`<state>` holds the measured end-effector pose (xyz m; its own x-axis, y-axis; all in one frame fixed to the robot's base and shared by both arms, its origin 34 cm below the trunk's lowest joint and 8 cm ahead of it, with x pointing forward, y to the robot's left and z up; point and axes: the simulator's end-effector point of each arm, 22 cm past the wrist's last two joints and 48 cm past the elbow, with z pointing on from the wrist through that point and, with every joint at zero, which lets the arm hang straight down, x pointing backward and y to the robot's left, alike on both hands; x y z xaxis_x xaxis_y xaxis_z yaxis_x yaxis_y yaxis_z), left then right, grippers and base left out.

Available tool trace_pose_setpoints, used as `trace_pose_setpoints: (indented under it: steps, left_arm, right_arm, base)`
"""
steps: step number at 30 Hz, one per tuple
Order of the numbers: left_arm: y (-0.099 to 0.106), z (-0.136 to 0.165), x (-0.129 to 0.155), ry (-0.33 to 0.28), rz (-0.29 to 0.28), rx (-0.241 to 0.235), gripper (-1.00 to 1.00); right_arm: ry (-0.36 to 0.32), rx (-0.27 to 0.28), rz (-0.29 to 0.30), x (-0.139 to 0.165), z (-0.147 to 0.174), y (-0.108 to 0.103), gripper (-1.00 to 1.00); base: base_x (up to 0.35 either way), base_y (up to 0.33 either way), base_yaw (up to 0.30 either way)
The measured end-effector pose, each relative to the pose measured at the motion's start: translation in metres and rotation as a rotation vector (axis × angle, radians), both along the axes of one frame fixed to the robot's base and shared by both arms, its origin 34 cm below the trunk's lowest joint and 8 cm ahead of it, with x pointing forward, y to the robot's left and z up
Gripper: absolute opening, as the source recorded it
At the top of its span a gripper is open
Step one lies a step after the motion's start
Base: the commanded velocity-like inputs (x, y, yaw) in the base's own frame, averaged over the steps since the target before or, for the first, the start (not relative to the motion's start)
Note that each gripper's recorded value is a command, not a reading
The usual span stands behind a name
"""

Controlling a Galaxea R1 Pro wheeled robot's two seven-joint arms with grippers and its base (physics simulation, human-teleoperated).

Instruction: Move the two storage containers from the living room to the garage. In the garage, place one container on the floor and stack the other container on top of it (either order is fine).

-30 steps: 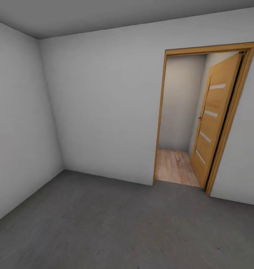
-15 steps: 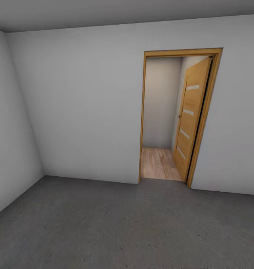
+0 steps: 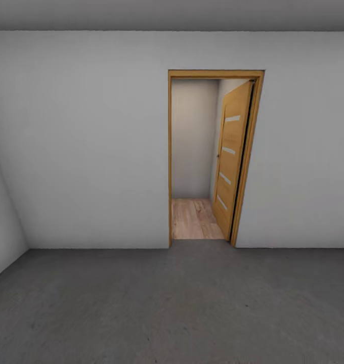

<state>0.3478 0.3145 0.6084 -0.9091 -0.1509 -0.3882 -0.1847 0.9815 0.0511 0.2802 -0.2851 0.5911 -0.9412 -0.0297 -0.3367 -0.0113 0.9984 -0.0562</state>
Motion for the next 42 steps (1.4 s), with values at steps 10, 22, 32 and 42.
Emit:
trace_pose_setpoints:
  steps: [10,22,32,42]
  left_arm:
    - [0.0,0.0,0.0001,0.0,0.0,0.0,1.0]
    - [0.0001,0.0,0.0,0.0,0.0,0.0,1.0]
    - [0.0001,0.0,-0.0002,0.0,0.0,0.0,1.0]
    - [0.0001,0.0,0.0,0.0,0.0,0.0,1.0]
  right_arm:
    - [0.002,0.0,0.002,-0.0004,-0.0002,0.0002,1.0]
    - [0.003,-0.003,0.009,-0.0004,-0.0002,0.0005,1.0]
    - [0.003,-0.004,0.01,-0.0004,-0.0002,0.0002,1.0]
    - [0.003,-0.004,0.014,-0.0004,-0.0002,0.0007,1.0]
  base:
    - [0.0,0.0,-0.294]
    - [0.0,0.0,-0.144]
    - [0.0,0.0,-0.003]
    - [0.0,0.0,0.0]
